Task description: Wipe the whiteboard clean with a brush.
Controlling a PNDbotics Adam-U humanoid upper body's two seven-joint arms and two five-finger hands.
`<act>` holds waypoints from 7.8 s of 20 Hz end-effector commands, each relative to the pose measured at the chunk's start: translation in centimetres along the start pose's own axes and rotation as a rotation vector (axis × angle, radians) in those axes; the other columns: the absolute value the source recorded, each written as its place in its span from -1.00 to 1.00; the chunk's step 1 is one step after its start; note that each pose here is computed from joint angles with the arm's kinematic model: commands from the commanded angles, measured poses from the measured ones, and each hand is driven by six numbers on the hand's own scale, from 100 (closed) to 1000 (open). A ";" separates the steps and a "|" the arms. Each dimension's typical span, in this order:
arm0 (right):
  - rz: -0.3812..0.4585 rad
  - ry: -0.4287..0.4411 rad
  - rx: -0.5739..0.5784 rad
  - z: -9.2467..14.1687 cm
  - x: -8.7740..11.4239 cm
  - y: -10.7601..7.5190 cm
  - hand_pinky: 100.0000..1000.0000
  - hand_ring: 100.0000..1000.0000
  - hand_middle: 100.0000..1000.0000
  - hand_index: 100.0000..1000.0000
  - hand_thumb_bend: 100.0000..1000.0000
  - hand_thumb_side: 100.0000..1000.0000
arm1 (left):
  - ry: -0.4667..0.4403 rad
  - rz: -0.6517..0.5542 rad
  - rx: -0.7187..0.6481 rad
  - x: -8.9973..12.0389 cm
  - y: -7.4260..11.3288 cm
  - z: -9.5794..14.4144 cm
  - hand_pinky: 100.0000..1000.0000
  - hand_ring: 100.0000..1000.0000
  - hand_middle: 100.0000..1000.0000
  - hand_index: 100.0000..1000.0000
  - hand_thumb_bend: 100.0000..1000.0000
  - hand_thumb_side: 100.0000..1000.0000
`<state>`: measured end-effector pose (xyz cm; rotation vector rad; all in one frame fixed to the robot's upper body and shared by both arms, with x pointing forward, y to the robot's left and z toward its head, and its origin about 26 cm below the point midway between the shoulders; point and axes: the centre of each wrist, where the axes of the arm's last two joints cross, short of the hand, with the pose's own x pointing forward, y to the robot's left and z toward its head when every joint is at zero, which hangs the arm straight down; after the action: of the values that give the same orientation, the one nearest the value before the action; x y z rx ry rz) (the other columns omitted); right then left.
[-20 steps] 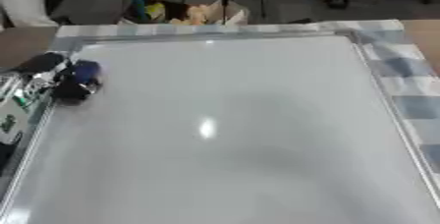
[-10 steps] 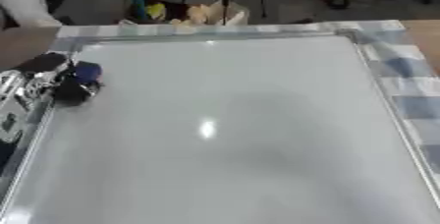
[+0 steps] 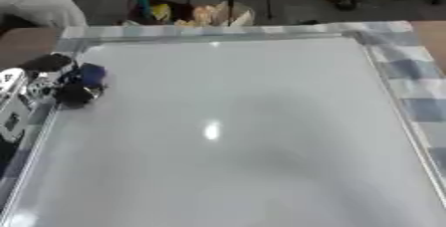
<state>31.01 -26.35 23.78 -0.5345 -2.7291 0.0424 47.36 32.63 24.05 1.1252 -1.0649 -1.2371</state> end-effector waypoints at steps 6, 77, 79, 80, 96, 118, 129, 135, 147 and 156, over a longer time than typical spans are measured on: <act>0.003 -0.024 -0.003 -0.5 0.4 -0.3 0.49 0.68 0.31 0.55 -1.00 0.75 | -0.008 -0.010 -0.016 -0.4 1.0 0.2 -0.57 -0.26 -0.25 0.16 -1.00 0.12; 0.007 -0.008 -0.022 -0.5 0.4 -0.3 0.51 0.68 0.29 0.55 -1.00 0.73 | -0.114 -0.132 -0.083 2.7 0.1 -0.3 -0.56 -0.32 -0.33 0.17 -1.00 0.22; 0.009 -0.007 -0.023 -0.4 0.4 -0.3 0.51 0.68 0.29 0.55 -1.00 0.72 | -0.089 -0.121 -0.085 1.9 -0.1 -0.4 -0.56 -0.32 -0.34 0.17 -1.00 0.22; 0.009 -0.007 -0.023 -0.4 0.4 -0.3 0.51 0.68 0.29 0.55 -1.00 0.73 | -0.079 -0.115 -0.085 1.7 -0.2 -0.4 -0.56 -0.32 -0.34 0.17 -1.00 0.22; 0.015 -0.006 -0.027 -0.4 0.3 -0.4 0.51 0.68 0.29 0.55 -1.00 0.73 | 0.067 -0.116 -0.065 -1.8 -1.4 -0.6 -0.55 -0.32 -0.35 0.18 -1.00 0.16; 0.015 -0.001 -0.027 -0.3 0.3 -0.4 0.50 0.68 0.29 0.55 -1.00 0.73 | 0.076 -0.109 -0.049 -1.7 -1.5 -0.9 -0.58 -0.34 -0.37 0.18 -1.00 0.16; 0.011 0.000 -0.024 -0.3 0.3 -0.3 0.50 0.68 0.29 0.54 -1.00 0.73 | -0.037 -0.121 -0.079 1.6 -0.9 -1.3 -0.59 -0.36 -0.39 0.17 -1.00 0.21; 0.009 0.001 -0.022 -0.3 0.4 -0.3 0.50 0.68 0.29 0.54 -1.00 0.73 | -0.089 -0.148 -0.095 3.8 -0.9 -1.7 -0.59 -0.37 -0.40 0.16 -1.00 0.23; 0.005 0.005 -0.021 -0.2 0.4 -0.2 0.50 0.68 0.29 0.54 -1.00 0.72 | -0.169 -0.223 -0.104 7.1 -1.2 -2.2 -0.58 -0.36 -0.40 0.18 -1.00 0.24; 0.003 0.007 -0.023 -0.2 0.4 -0.2 0.50 0.68 0.29 0.54 -1.00 0.72 | -0.223 -0.240 -0.122 8.3 -1.5 -2.1 -0.59 -0.37 -0.41 0.17 -1.00 0.26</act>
<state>30.98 -26.32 23.46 -0.5416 -2.7022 0.0083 49.59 25.82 22.96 1.0923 -1.0210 -1.5810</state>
